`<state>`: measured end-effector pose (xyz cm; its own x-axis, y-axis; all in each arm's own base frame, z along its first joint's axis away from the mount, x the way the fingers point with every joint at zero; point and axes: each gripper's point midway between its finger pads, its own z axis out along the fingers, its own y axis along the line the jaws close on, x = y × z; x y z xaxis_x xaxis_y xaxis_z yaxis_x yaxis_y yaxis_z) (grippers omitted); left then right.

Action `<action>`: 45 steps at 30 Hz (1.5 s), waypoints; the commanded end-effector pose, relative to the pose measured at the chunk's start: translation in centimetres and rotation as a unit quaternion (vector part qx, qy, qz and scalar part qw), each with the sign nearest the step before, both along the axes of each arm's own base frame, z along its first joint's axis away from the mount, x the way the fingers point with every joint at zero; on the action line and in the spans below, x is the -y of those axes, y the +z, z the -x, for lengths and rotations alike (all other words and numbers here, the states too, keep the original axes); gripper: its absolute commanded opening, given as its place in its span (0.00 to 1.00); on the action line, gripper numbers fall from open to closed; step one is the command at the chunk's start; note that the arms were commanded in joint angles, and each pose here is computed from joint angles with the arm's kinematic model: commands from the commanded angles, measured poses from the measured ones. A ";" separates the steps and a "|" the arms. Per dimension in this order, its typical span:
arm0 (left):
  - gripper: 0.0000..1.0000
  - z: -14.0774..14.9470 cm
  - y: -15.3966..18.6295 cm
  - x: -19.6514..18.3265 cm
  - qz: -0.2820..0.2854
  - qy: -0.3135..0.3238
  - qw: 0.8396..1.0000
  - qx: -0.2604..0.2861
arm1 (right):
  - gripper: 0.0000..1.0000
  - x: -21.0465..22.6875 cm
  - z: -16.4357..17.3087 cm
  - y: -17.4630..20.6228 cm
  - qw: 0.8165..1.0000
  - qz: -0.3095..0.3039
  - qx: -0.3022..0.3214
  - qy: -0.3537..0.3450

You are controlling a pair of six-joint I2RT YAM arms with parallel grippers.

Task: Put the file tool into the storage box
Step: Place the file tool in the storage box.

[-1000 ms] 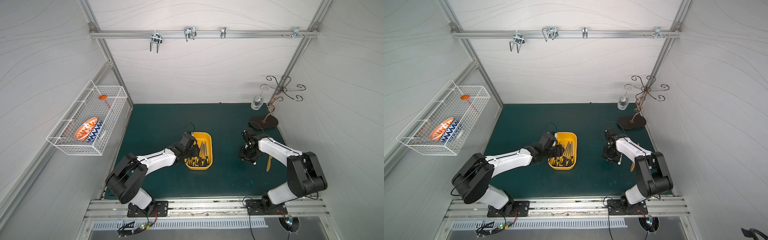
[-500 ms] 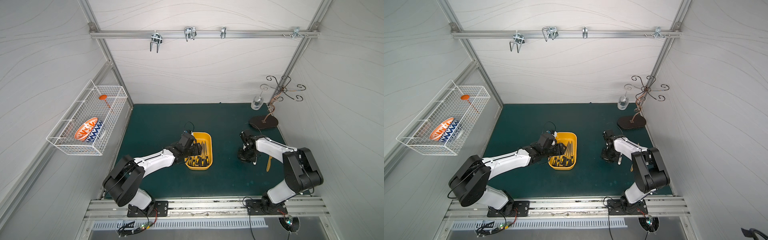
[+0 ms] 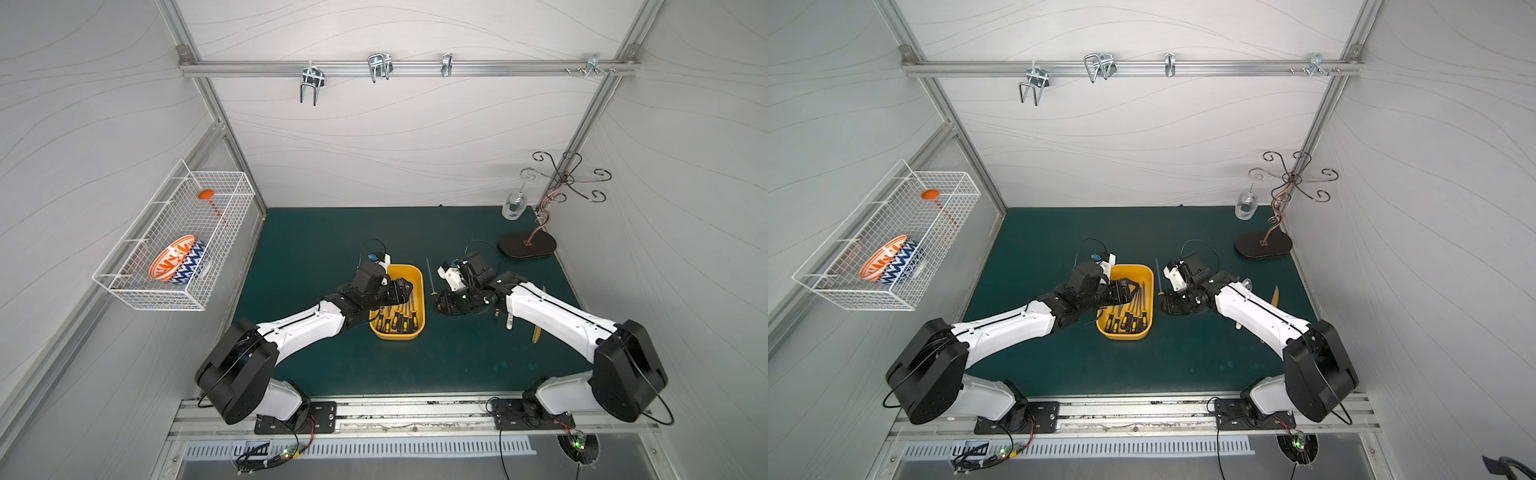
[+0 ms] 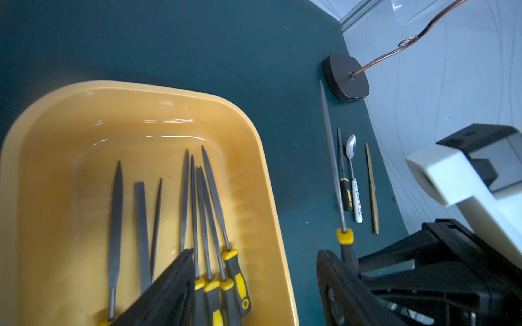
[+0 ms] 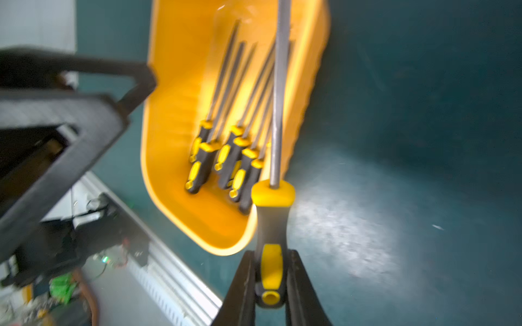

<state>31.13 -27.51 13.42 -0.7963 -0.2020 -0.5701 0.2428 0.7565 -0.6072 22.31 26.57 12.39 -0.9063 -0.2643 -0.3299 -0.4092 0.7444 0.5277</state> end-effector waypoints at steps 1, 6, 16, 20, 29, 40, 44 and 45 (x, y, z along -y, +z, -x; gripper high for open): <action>0.73 -0.5 3.0 1.2 0.046 -0.015 0.998 0.036 | 0.05 -2.8 1.5 2.0 0.996 -0.046 0.014 0.075; 0.73 -0.8 3.3 1.8 0.059 -0.019 0.997 0.038 | 0.05 -3.7 2.2 2.4 0.994 -0.045 0.021 0.099; 0.31 -0.9 2.9 3.1 0.082 -0.040 0.996 0.025 | 0.05 -3.8 2.6 2.6 0.993 -0.045 0.028 0.105; 0.00 -0.9 2.6 2.9 0.080 -0.037 0.996 0.018 | 0.05 -3.8 2.4 2.5 0.994 -0.042 0.029 0.102; 0.00 -1.5 1.1 -0.1 0.028 0.018 0.999 0.014 | 0.40 -2.3 0.9 1.8 0.997 0.003 0.053 0.054; 0.41 -0.3 -4.7 -0.7 -0.136 0.001 0.990 -0.031 | 0.43 2.0 -1.8 -0.3 0.996 0.062 0.037 -0.058; 0.52 -0.3 -4.3 -0.3 -0.136 -0.003 0.990 -0.025 | 0.44 6.9 -3.2 -2.6 0.982 0.105 -0.015 -0.158; 0.53 -0.4 -4.2 -0.4 -0.136 0.000 0.990 -0.024 | 0.44 8.3 -3.3 -3.2 0.975 0.122 -0.026 -0.183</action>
